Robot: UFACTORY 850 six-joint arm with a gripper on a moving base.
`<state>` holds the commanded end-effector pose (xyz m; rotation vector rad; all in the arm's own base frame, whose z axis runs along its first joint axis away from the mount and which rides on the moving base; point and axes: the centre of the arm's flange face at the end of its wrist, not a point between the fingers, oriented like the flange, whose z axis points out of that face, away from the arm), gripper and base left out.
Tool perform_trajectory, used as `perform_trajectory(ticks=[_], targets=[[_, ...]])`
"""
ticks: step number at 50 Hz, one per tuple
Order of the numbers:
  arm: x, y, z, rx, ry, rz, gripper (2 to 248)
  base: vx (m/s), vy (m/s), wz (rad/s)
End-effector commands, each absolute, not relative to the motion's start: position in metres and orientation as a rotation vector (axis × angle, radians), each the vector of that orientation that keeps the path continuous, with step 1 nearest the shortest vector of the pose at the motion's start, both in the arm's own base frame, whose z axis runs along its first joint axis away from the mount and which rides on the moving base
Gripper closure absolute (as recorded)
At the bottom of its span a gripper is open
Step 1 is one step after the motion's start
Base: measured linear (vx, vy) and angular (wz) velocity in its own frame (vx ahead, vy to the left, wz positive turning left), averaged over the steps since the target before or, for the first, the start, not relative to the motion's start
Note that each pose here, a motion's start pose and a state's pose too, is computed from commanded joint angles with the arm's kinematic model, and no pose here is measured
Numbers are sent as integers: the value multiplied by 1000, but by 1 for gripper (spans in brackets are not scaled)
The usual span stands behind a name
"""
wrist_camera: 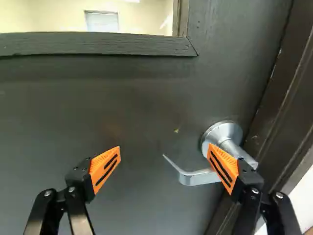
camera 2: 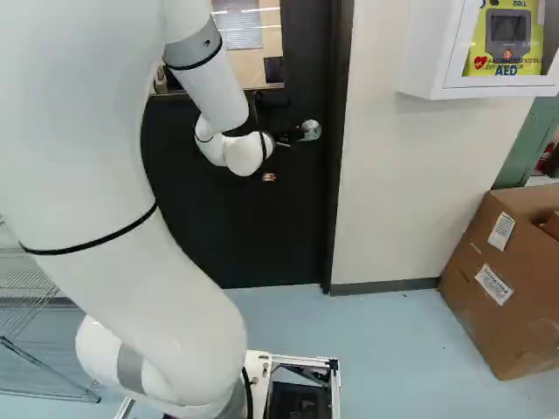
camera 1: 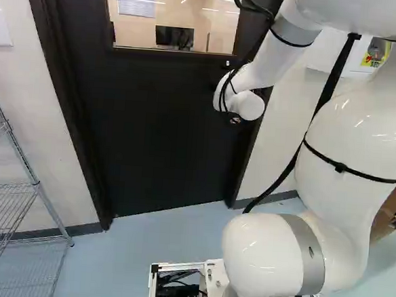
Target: Open the door and move inside
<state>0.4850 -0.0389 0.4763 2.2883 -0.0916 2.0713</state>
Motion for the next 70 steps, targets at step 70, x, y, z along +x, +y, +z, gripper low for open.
perform_trajectory(ticks=[70], targets=[[490,-39,405,2438,-98,1899,3,0,0,0]])
